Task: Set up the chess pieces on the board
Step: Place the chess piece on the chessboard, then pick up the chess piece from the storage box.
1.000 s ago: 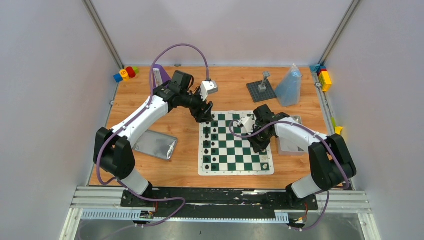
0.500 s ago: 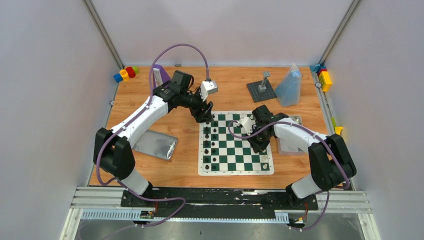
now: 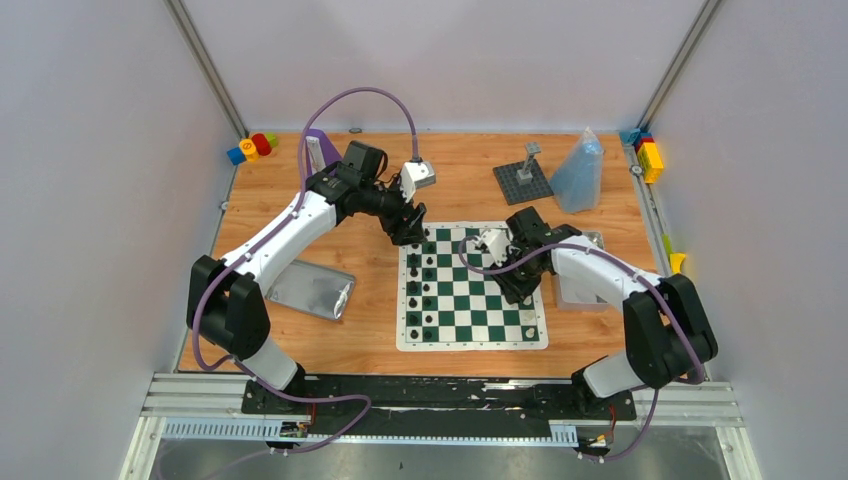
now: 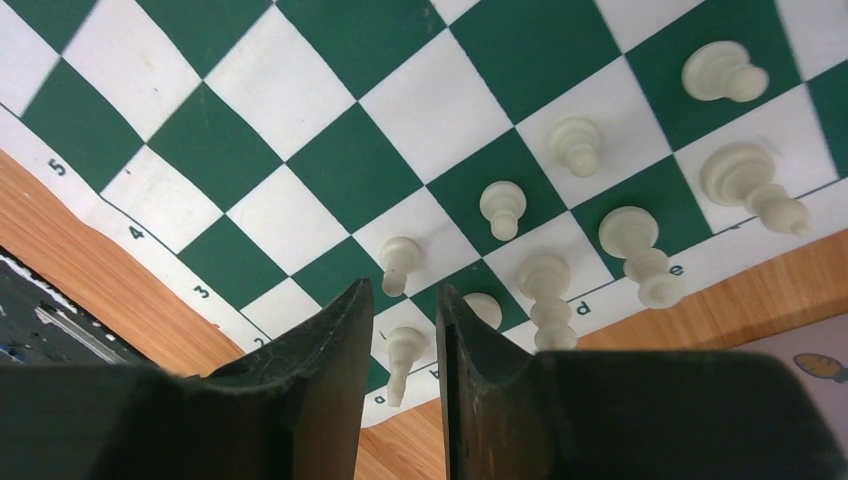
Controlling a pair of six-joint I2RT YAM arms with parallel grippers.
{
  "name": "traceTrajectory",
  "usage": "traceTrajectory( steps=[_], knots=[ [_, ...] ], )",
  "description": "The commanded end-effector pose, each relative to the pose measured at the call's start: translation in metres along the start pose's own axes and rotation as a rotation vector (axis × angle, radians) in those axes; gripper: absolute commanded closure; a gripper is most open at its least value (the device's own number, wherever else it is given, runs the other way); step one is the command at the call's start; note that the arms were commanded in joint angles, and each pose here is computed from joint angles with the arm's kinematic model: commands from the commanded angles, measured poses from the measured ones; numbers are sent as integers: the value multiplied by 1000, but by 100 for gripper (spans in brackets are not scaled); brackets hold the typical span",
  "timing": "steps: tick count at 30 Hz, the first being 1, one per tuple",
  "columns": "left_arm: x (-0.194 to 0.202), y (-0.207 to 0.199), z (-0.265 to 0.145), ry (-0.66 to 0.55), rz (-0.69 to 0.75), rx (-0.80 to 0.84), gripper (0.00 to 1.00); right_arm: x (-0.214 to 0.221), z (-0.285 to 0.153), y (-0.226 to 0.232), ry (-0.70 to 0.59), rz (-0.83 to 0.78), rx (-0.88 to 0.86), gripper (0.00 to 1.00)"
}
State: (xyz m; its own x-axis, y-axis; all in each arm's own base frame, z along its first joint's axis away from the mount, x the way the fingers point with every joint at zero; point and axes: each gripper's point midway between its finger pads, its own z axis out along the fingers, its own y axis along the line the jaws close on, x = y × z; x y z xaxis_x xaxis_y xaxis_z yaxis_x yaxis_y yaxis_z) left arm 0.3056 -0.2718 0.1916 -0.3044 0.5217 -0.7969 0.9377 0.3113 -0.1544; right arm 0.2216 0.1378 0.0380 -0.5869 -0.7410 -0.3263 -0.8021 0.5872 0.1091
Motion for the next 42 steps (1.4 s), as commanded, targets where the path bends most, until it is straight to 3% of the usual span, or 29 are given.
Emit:
traceTrajectory(
  steps=[1, 7, 14, 28, 42],
  knots=[
    [-13, -5, -15, -36, 35, -14, 20, -39, -35, -6, -151, -2, 60, 69],
    [-16, -3, -18, -36, 39, -36, 19, -49, -77, -36, -284, 87, 148, 68],
    [-18, 6, -24, -12, 23, -92, 18, -17, -115, -106, -337, 253, 299, 65],
    [-27, 1, -30, -26, 27, -81, 19, 33, -98, -196, 17, 160, 533, 67],
    [-23, 1, -27, -16, 28, -71, 19, 58, -73, -237, 197, 204, 650, 67]
  ],
)
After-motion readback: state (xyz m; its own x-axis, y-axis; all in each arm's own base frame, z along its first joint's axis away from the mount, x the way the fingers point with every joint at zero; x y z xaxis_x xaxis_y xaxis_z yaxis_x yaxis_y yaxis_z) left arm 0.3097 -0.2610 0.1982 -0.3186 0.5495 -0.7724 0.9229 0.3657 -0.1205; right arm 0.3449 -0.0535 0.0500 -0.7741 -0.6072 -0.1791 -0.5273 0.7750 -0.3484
